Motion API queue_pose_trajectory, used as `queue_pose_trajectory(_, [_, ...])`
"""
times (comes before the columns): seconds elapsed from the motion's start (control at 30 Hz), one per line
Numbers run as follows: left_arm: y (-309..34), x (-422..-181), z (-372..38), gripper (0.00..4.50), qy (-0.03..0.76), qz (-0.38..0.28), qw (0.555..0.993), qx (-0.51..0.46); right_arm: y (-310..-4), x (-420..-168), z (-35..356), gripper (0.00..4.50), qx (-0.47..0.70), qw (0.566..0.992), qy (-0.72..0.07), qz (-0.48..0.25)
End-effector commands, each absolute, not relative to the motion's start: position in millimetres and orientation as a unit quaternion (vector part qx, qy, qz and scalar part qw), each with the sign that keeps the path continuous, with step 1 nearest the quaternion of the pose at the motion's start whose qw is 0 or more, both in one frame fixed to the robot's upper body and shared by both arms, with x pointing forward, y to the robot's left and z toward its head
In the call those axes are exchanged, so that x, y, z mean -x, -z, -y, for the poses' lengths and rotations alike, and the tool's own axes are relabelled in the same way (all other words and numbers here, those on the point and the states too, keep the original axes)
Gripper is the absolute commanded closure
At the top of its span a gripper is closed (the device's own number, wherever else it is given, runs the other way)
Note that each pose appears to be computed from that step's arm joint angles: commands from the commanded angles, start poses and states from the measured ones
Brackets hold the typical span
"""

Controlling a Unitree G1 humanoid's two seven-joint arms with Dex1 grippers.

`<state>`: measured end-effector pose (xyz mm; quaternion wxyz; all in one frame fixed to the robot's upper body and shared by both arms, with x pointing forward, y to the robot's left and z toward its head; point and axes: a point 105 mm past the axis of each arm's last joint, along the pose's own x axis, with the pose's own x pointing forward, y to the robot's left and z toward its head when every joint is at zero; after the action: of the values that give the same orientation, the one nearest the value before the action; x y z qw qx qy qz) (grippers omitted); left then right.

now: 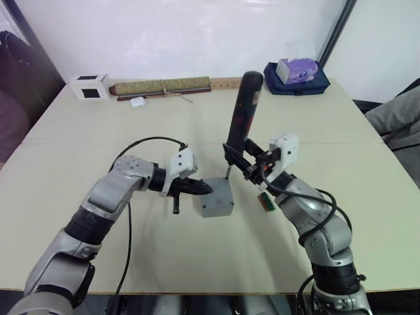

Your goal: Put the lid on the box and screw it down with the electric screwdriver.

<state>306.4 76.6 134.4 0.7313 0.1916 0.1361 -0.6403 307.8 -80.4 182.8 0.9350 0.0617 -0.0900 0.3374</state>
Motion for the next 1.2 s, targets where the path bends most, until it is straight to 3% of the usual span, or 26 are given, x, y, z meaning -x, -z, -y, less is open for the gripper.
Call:
queue_pose_trajectory(0.03, [-119.4,-304.7,-82.2,4.5,0.634,-0.165,0.729,-0.199,-148.1,-303.1,74.4,2.73,-0.046,0.938,-0.343,0.023])
queue_pose_trajectory(0.2, [-117.5,-303.2,-80.0,4.5,0.636,-0.165,0.727,-0.199,-123.1,-304.4,75.1,2.73,-0.039,0.942,-0.332,-0.034])
queue_pose_trajectory(0.63, [-119.9,-301.7,-73.6,4.5,0.639,-0.158,0.727,-0.196,-101.7,-304.5,70.0,2.73,-0.007,0.93,-0.357,-0.086])
queue_pose_trajectory(1.2, [-118.6,-302.7,-72.4,4.5,0.639,-0.155,0.728,-0.194,-99.6,-305.4,72.2,2.73,-0.009,0.931,-0.353,-0.088])
